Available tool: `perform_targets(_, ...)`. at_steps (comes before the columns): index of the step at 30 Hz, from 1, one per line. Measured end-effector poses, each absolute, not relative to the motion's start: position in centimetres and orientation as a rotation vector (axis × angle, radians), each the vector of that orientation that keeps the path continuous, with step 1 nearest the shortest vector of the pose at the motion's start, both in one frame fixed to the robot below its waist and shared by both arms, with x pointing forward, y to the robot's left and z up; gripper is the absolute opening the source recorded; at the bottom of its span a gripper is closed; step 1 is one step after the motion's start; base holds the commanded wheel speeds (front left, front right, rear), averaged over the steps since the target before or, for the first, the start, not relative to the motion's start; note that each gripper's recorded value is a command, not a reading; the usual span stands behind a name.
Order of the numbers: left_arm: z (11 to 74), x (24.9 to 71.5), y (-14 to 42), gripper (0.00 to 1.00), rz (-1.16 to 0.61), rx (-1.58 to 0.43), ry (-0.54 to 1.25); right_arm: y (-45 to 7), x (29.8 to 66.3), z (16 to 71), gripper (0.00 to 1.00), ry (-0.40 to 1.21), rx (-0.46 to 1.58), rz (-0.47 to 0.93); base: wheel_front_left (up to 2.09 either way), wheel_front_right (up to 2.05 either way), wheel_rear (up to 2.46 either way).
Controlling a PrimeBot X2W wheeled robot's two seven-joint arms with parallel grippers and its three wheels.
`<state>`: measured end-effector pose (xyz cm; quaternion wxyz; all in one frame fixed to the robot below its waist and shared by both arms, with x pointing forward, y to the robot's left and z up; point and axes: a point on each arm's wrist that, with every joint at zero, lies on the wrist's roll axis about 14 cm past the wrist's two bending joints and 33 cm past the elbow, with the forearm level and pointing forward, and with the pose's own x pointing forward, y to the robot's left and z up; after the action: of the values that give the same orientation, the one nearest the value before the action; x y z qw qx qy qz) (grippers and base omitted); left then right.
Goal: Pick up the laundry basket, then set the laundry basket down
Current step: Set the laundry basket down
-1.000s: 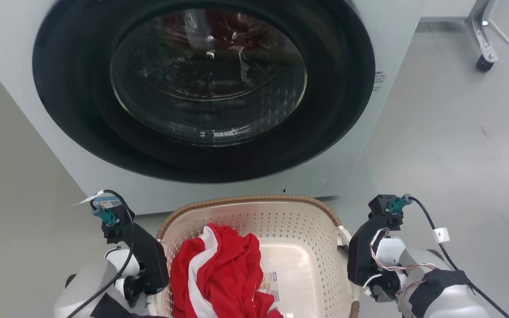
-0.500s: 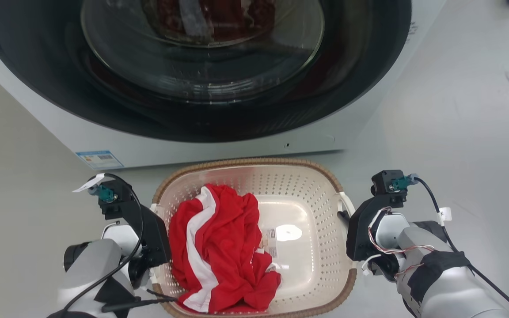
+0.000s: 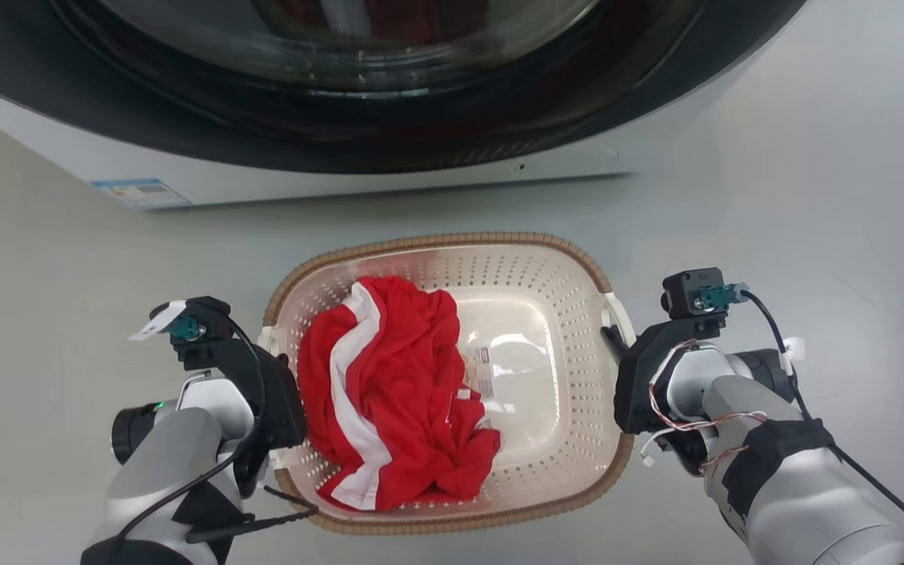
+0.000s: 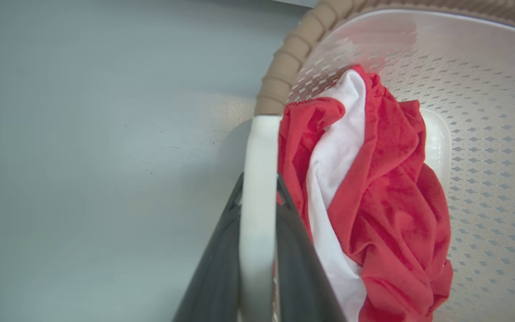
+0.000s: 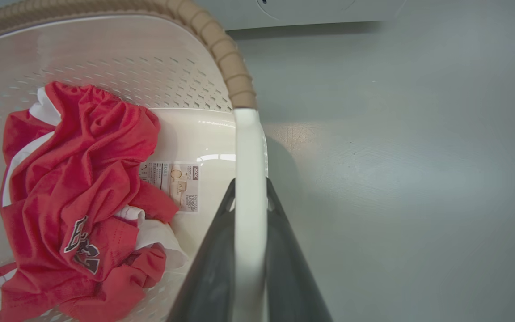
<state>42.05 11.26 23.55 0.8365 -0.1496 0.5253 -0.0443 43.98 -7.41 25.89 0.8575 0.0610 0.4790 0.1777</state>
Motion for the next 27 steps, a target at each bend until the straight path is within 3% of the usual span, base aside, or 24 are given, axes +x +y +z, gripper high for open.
perform_targets(27,16.9,42.7,11.8,0.00,-0.058,-0.294,1.079,-7.2,44.7,18.5,0.00,0.975,0.104,0.392,0.00,0.00,0.00)
